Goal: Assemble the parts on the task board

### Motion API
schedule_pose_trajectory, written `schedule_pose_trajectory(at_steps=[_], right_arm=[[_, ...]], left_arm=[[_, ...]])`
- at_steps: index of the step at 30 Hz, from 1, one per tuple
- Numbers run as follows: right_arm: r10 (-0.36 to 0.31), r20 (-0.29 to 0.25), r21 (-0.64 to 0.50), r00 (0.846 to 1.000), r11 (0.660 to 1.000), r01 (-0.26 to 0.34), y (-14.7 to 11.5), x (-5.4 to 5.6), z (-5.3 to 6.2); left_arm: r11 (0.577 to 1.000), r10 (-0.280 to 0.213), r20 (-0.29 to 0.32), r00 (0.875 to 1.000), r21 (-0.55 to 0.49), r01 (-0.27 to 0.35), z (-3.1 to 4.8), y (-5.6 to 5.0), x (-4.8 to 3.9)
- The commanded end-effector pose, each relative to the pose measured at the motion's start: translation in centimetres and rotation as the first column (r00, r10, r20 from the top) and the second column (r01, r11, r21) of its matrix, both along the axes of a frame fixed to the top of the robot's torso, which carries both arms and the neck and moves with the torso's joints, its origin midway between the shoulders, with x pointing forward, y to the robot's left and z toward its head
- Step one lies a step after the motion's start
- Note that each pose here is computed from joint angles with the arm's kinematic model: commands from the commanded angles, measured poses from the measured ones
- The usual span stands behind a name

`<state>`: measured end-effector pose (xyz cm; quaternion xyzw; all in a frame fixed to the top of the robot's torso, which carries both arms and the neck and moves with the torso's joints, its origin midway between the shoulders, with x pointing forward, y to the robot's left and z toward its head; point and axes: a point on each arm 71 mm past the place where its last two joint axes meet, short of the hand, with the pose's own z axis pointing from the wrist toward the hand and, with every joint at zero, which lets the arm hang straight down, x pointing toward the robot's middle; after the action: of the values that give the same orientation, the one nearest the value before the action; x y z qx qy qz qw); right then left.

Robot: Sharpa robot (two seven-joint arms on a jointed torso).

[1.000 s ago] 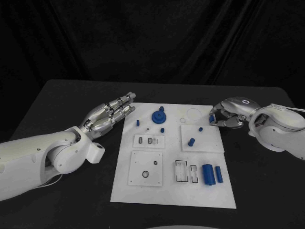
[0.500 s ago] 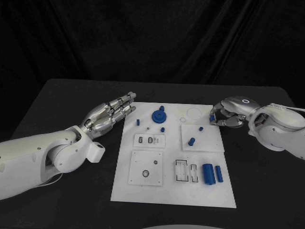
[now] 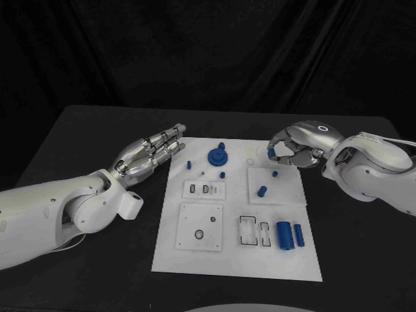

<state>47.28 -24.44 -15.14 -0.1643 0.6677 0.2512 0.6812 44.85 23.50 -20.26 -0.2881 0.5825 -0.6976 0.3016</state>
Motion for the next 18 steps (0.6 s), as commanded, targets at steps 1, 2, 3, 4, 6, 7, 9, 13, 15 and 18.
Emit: schedule_pose_trajectory(at_steps=[1, 2, 3, 4, 6, 7, 9, 13, 15, 18], right_arm=[[0.073, 0.009, 0.039, 0.997, 0.997, -0.073, 2.4, -0.5, 0.6], [0.094, 0.006, 0.040, 0.996, 0.995, -0.094, 3.1, -0.6, 0.6], [0.115, 0.001, 0.039, 0.993, 0.993, -0.115, 3.9, -0.6, 0.6], [0.139, -0.006, 0.038, 0.990, 0.990, -0.139, 4.8, -0.7, 0.6], [0.175, -0.024, 0.034, 0.984, 0.984, -0.174, 6.3, -0.8, 0.3], [0.189, -0.031, 0.033, 0.981, 0.982, -0.188, 6.9, -0.8, 0.1], [0.215, -0.048, 0.028, 0.975, 0.976, -0.214, 8.2, -0.9, -0.3], [0.246, -0.077, 0.009, 0.966, 0.969, -0.246, 10.1, -0.9, -1.5], [0.250, -0.087, 0.004, 0.964, 0.968, -0.250, 10.5, -0.8, -1.9], [0.251, -0.097, -0.001, 0.963, 0.968, -0.252, 11.0, -0.8, -2.4]], left_arm=[[1.000, -0.014, 0.006, 1.000, -0.010, 0.014, 0.08, -0.2, -0.05], [1.000, -0.015, 0.005, 1.000, -0.010, 0.015, 0.07, -0.2, -0.04], [1.000, -0.015, 0.005, 1.000, -0.010, 0.015, 0.07, -0.2, -0.03], [1.000, -0.016, 0.005, 1.000, -0.010, 0.016, 0.07, -0.3, -0.02], [1.000, -0.019, 0.006, 1.000, -0.011, 0.019, 0.07, -0.4, -0.01], [1.000, -0.021, 0.006, 1.000, -0.012, 0.021, 0.07, -0.5, -0.02], [1.000, -0.023, 0.006, 1.000, -0.013, 0.023, 0.08, -0.6, -0.05], [1.000, -0.024, 0.004, 1.000, -0.013, 0.024, 0.08, -0.6, -0.07], [1.000, -0.023, 0.004, 1.000, -0.012, 0.023, 0.07, -0.6, -0.07], [1.000, -0.023, 0.003, 1.000, -0.012, 0.023, 0.07, -0.5, -0.06]])
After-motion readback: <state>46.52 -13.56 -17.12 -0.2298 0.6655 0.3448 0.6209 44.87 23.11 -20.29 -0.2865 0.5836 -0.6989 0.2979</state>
